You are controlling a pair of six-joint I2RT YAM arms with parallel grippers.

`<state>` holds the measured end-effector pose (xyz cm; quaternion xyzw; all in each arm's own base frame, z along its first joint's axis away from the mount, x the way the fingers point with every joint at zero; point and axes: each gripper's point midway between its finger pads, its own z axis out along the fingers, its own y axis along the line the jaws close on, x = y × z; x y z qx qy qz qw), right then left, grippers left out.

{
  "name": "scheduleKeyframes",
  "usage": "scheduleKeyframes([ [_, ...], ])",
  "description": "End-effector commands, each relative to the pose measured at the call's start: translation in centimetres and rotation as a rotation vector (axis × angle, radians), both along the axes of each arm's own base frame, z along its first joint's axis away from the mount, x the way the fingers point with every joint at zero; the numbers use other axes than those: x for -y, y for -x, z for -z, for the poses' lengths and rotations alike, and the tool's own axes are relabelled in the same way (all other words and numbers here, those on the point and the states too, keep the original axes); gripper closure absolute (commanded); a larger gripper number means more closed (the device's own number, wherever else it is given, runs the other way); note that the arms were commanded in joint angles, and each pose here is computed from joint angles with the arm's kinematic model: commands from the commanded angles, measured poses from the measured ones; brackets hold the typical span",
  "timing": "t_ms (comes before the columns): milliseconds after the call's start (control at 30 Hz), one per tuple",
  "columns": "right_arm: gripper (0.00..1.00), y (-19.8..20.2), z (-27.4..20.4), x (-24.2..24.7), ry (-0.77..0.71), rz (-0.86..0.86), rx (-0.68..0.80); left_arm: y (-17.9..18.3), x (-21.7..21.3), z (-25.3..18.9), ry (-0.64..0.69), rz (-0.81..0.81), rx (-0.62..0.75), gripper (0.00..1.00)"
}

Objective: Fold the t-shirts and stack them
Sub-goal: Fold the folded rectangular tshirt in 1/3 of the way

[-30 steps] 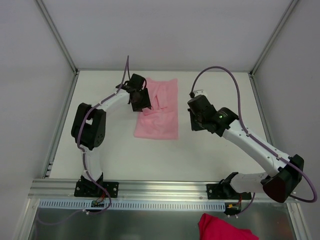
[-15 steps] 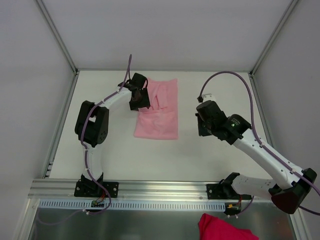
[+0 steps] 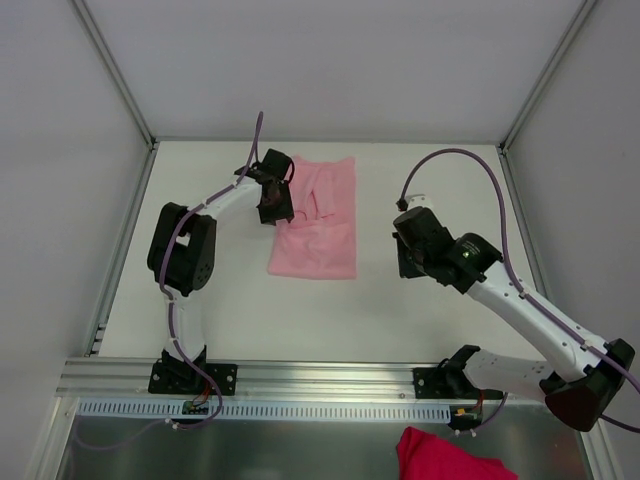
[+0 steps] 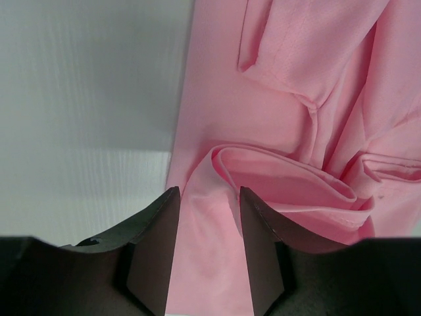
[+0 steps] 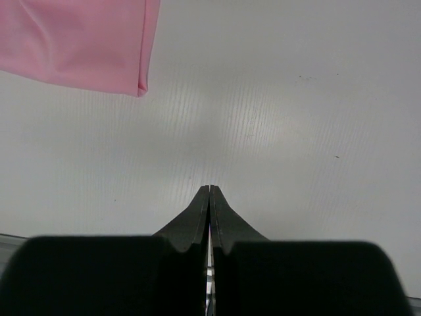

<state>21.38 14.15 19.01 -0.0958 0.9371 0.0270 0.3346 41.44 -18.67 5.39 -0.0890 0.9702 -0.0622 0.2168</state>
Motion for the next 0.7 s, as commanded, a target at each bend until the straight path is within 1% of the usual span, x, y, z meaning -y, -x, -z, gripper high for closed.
scheduleKeyframes([
  [0,0.99,0.4,-0.1,0.3,-0.019,0.019,0.008,0.3,0.2,-3.0,0.036,0.007,0.058,0.57],
  [167,0.99,0.6,-0.5,0.4,-0.028,0.026,0.016,0.0,0.3,-2.6,0.024,0.017,0.040,0.51],
  [333,0.99,0.6,-0.9,0.6,-0.027,0.029,0.023,0.2,0.1,-1.2,0.006,0.019,0.014,0.51],
  [433,0.99,0.6,-1.0,0.6,-0.030,0.033,0.024,0.3,-0.1,-0.4,-0.008,0.020,0.001,0.67],
  [467,0.99,0.6,-1.1,0.7,-0.031,0.034,0.027,0.3,-0.2,-0.1,-0.015,0.022,-0.004,0.76],
  [533,0.99,0.6,-1.5,0.7,-0.034,0.034,0.032,0.6,-0.5,0.3,-0.033,0.020,-0.019,0.85],
  [567,0.99,0.6,-1.6,0.7,-0.034,0.033,0.034,0.6,-0.6,0.4,-0.040,0.021,-0.021,0.94],
  [633,0.99,0.6,-1.9,0.8,-0.033,0.032,0.039,0.9,-1.0,0.7,-0.057,0.014,-0.029,1.00],
  [667,0.99,0.6,-2.2,0.8,-0.039,0.031,0.042,0.9,-1.1,0.7,-0.061,0.014,-0.027,1.00],
])
